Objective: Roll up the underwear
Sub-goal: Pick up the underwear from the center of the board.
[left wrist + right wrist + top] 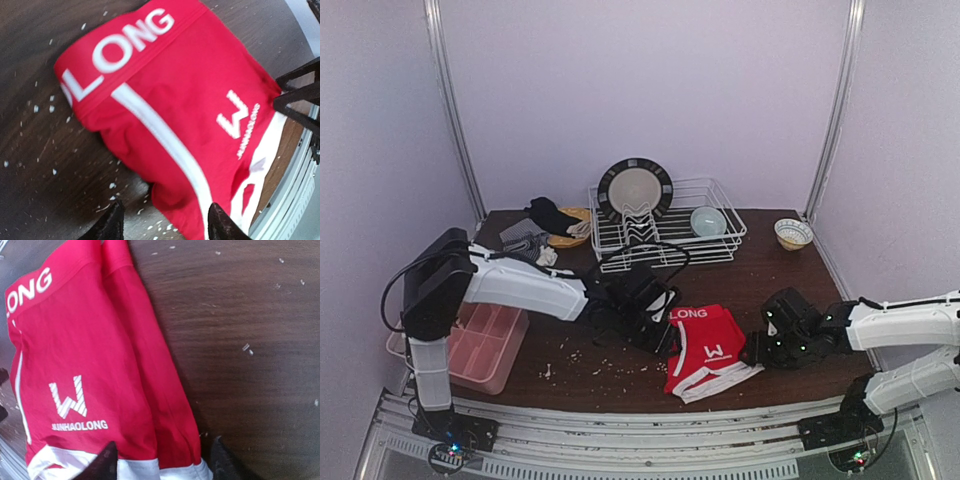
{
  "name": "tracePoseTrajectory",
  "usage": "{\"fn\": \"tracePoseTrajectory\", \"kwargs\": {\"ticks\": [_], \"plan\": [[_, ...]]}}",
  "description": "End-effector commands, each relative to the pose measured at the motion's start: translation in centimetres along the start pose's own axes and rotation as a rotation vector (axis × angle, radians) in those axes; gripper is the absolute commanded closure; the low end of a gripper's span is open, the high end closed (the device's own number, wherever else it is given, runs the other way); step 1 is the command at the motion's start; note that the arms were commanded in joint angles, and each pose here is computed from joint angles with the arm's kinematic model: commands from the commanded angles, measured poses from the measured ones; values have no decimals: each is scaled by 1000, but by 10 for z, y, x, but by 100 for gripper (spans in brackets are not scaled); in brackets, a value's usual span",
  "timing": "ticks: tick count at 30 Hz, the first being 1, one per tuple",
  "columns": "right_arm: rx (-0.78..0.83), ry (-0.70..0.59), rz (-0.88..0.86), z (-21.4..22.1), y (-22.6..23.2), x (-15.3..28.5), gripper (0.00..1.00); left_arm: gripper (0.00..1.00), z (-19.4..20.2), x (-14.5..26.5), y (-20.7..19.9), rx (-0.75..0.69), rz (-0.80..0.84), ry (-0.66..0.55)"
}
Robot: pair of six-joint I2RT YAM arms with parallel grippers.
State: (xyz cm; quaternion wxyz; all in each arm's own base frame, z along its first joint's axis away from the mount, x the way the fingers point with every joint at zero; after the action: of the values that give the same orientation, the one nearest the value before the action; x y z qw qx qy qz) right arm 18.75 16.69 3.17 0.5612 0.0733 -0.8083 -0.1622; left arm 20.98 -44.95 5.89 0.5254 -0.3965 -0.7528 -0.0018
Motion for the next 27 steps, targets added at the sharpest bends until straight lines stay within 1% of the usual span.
{"fn": "tracePoseTrajectory", "kwargs": {"ticks": [1,6,11,13,19,24,27], "plan": [[18,115,147,29,-35,-11,50,45,-6,9,-6,30,34,-75],[12,129,156,40,-38,-15,75,46,13,-3,-9,51,68,-51],[6,95,139,34,-32,-9,99,47,27,-10,-14,45,73,-24],[9,71,116,28,-26,-2,100,48,31,-10,-16,43,72,-22],[33,-7,31,12,-5,27,100,48,36,-6,-15,67,59,-69],[57,-24,-25,7,10,42,100,48,38,1,-12,84,56,-93],[71,-16,-15,6,12,43,100,48,42,2,-8,81,49,-98]]}}
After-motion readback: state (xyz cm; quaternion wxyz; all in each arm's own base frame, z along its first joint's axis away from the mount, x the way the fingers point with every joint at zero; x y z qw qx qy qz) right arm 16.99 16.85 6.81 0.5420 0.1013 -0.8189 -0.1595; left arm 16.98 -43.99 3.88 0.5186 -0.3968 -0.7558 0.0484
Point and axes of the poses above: each gripper's point midway between its finger pads, its own x axis back along the fingers, its own y axis along the line the jaws close on, z = x × y, the point moved 1 cm from there along x, back along the fingers, and after that the axes turned 1 degree about x, right-handed, at the moved point
